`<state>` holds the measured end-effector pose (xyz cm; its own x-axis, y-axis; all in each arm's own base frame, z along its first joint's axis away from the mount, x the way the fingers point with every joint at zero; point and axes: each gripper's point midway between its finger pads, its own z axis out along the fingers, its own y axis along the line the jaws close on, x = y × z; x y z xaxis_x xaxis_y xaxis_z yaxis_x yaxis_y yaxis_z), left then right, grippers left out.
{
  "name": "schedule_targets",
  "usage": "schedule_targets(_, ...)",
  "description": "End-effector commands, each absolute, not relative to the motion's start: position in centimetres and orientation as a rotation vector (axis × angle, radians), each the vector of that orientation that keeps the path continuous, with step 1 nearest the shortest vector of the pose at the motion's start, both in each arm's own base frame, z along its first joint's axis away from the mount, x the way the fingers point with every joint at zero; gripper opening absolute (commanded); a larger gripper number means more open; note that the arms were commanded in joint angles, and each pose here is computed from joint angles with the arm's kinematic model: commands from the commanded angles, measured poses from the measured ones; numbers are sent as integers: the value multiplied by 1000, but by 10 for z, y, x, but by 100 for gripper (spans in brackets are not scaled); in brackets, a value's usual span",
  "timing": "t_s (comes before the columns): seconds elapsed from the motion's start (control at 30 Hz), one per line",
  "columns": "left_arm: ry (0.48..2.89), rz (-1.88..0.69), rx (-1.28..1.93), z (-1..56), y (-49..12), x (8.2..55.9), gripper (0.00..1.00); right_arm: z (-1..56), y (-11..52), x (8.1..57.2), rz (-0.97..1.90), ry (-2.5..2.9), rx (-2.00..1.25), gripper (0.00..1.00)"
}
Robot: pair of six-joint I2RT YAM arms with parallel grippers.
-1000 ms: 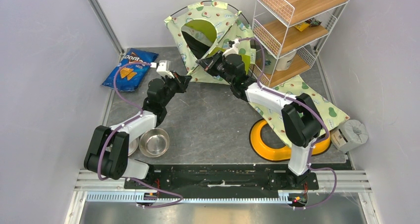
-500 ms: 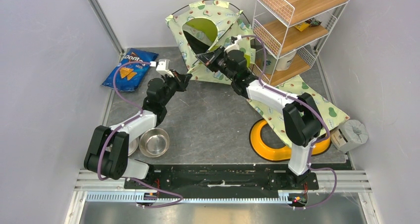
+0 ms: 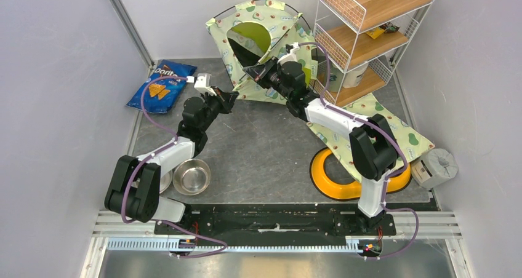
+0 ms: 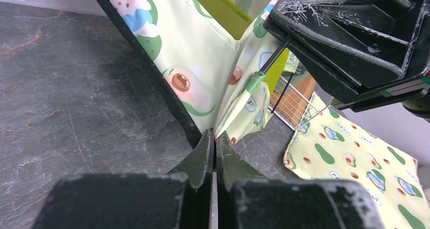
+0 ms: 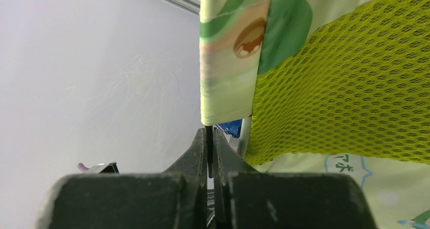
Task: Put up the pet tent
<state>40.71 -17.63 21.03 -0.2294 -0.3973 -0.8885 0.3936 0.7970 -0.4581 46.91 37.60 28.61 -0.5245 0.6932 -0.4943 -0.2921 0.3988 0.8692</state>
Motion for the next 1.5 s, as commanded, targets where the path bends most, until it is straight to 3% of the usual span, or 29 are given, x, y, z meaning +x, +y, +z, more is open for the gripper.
schedule_targets(0.0,1993,-565,-100,106,-141,384,2,342,186,578,829,1241,770,0)
schedule_targets(0.33,1994,-562,-108,107,-141,386,2,327,189,579,795,1285,726,0)
schedule_targets(0.67,2006,-539,-120,105,-137,387,2,350,209,563,944,1309,633,0)
schedule_targets(0.93,2004,-545,-122,105,-138,387,2,334,207,561,903,1351,613,0)
schedule_targets(1.47,2022,-533,-108,100,-137,385,2,356,199,553,892,1300,592,0)
